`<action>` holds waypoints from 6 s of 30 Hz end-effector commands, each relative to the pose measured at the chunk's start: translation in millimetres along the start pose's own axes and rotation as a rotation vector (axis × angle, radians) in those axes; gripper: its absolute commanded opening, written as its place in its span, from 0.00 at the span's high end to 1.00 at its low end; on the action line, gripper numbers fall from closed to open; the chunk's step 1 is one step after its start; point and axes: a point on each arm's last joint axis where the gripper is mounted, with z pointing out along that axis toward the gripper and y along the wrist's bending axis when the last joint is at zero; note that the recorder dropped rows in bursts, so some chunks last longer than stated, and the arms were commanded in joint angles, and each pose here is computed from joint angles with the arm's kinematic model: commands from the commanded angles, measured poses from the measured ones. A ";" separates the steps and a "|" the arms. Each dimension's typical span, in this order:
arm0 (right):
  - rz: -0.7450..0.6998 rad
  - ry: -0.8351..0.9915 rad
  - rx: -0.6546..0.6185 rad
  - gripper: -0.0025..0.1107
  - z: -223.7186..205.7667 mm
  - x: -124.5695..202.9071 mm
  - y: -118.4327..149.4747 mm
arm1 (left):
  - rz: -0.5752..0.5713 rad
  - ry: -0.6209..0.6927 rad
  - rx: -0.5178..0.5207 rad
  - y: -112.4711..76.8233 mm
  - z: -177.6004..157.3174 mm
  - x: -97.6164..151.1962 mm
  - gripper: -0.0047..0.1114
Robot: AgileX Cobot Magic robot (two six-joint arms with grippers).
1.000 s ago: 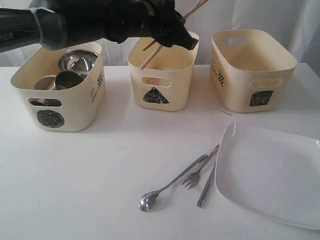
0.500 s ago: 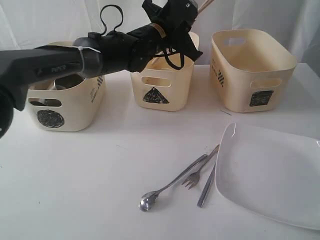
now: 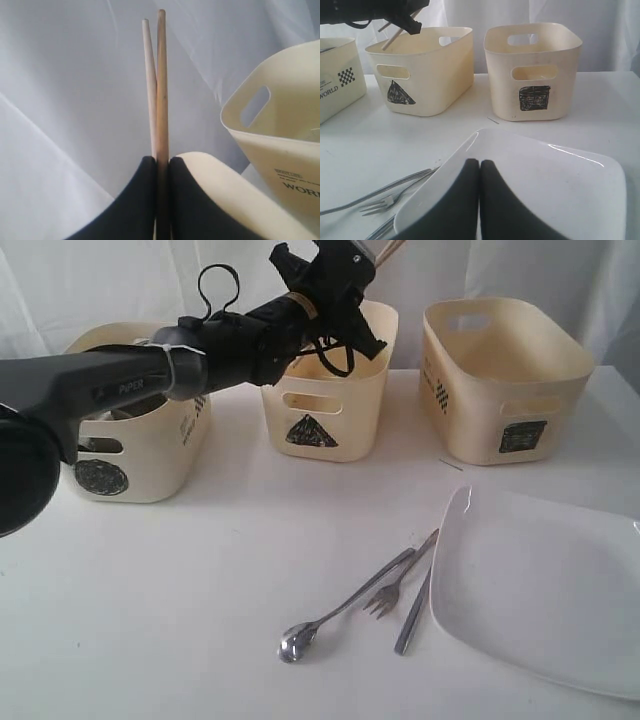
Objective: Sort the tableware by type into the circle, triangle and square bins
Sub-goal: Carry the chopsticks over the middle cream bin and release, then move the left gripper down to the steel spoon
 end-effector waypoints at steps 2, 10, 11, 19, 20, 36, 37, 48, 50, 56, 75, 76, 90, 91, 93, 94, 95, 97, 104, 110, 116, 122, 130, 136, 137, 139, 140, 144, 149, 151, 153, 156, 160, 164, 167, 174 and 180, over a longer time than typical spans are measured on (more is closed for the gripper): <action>0.000 -0.014 0.004 0.98 -0.3 -0.4 -0.3 | -0.022 -0.019 -0.012 3.5 -0.5 -6.5 0.96; 0.000 -0.014 0.004 0.98 -0.3 -0.4 -0.3 | -0.038 -0.009 0.006 -2.3 -0.5 -8.1 0.96; 0.000 -0.014 0.004 0.98 -0.3 -0.4 -0.3 | -0.051 -0.009 0.007 -2.8 -0.5 -8.4 0.96; 0.000 -0.014 0.004 0.98 -0.3 -0.4 -0.3 | -0.111 0.035 0.030 -5.1 -0.6 -4.5 0.96; 0.000 -0.014 0.004 0.98 -0.3 -0.4 -0.3 | -0.111 0.035 0.030 -5.1 -0.6 -4.5 0.96; 0.000 -0.014 0.004 0.98 -0.3 -0.4 -0.3 | -0.061 0.090 0.094 -19.0 -4.0 -13.3 0.96; 0.000 -0.014 0.004 0.98 -0.3 -0.4 -0.3 | -0.061 0.088 0.093 -18.4 -4.3 -14.4 0.96; 0.000 -0.012 0.005 0.98 -0.3 -0.2 -0.3 | -0.061 0.085 0.107 -24.0 -5.4 -19.6 0.96; 0.000 -0.012 0.005 0.98 -0.3 -0.2 -0.3 | -0.061 0.077 0.102 -23.6 -5.3 -20.3 0.96; 0.000 -0.012 0.005 0.98 -0.3 -0.2 -0.3 | -0.061 0.087 0.108 -24.1 -5.4 -19.4 0.96; 0.000 -0.014 0.004 0.98 -0.3 -0.4 -0.3 | -0.093 0.122 0.097 -15.8 -4.3 -8.8 0.86; 0.000 -0.014 0.004 0.98 -0.3 -0.4 -0.3 | -0.098 0.122 0.096 -15.8 -4.3 -8.8 0.86; 0.000 -0.014 0.004 0.98 -0.3 -0.4 -0.3 | -0.177 0.153 0.105 -17.2 -4.8 -6.5 0.57; 0.000 -0.014 0.004 0.98 -0.3 -0.4 -0.3 | -0.181 0.163 0.110 -17.2 -5.2 -6.5 0.57; 0.000 -0.014 0.004 0.98 -0.3 -0.4 -0.3 | -0.196 0.178 0.116 -17.1 -6.1 -6.9 0.57; 0.000 -0.014 0.004 0.98 -0.3 -0.4 -0.3 | -0.204 0.184 0.118 -16.9 -6.5 -7.1 0.57; 0.000 -0.014 0.004 0.98 -0.3 -0.4 -0.3 | -0.208 0.182 0.116 -16.4 -6.8 -8.1 0.57; 0.000 -0.014 0.004 0.98 -0.3 -0.4 -0.3 | -0.215 0.185 0.117 -16.1 -7.1 -8.6 0.57; 0.000 -0.014 0.004 0.98 -0.3 -0.4 -0.3 | -0.224 0.222 0.140 -10.1 -14.9 -23.2 0.57; 0.000 -0.014 0.004 0.98 -0.3 -0.4 -0.3 | -0.204 0.291 0.197 -14.1 -24.1 -35.6 0.59; 0.000 -0.014 0.004 0.98 -0.3 -0.4 -0.3 | -0.225 0.336 0.232 -24.3 -26.6 -36.6 0.62; 0.000 -0.014 0.004 0.98 -0.3 -0.4 -0.3 | -0.213 0.384 0.323 -60.2 -33.6 -43.6 0.62; 0.000 -0.014 0.004 0.98 -0.3 -0.4 -0.3 | -0.290 0.614 0.411 -80.9 -47.8 -32.9 0.64; 0.000 -0.014 0.004 0.98 -0.3 -0.4 -0.3 | -0.214 0.831 0.504 -78.4 -69.3 -29.8 0.64; 0.000 -0.014 0.004 0.98 -0.3 -0.4 -0.3 | -0.209 0.853 0.514 -76.4 -73.0 -32.2 0.64; 0.000 -0.014 0.004 0.98 -0.3 -0.4 -0.3 | -0.205 0.883 0.526 -72.2 -79.2 -37.5 0.64; 0.000 -0.014 0.004 0.98 -0.3 -0.4 -0.3 | -0.203 0.891 0.530 -69.3 -82.3 -41.4 0.64; 0.000 -0.012 0.005 0.98 -0.3 -0.3 -0.3 | -0.206 0.927 0.550 -58.1 -96.5 -57.9 0.64; 0.000 -0.012 0.005 0.98 -0.3 -0.3 -0.3 | -0.224 1.054 0.652 -63.7 -111.7 -54.7 0.64; 0.000 -0.014 0.004 0.98 -0.3 -0.4 -0.3 | -0.234 1.112 0.686 -70.7 -117.6 -44.3 0.64; 0.000 -0.014 0.004 0.98 -0.3 -0.4 -0.3 | -0.248 1.163 0.746 -82.5 -124.6 -29.6 0.64; 0.000 -0.014 0.004 0.98 -0.3 -0.4 -0.3 | -0.283 1.216 0.815 -96.2 -133.8 -13.8 0.64; 0.002 -0.014 0.004 0.98 -0.3 -0.4 -0.2 | -0.327 1.210 0.843 -99.9 -137.1 -14.7 0.64; 0.002 -0.012 0.004 0.98 -0.3 -0.3 -0.3 | -0.310 1.186 0.860 -104.1 -143.7 -23.1 0.64; 0.000 -0.012 0.005 0.98 -0.3 -0.3 -0.3 | -0.301 1.163 0.861 -105.2 -149.4 -31.1 0.64; 0.000 -0.014 0.004 0.98 -0.3 -0.4 -0.3 | -0.268 1.139 0.886 -113.0 -167.9 -47.0 0.64; 0.000 -0.014 0.004 0.98 -0.3 -0.4 -0.3 | -0.249 1.133 0.894 -126.1 -184.0 -43.8 0.64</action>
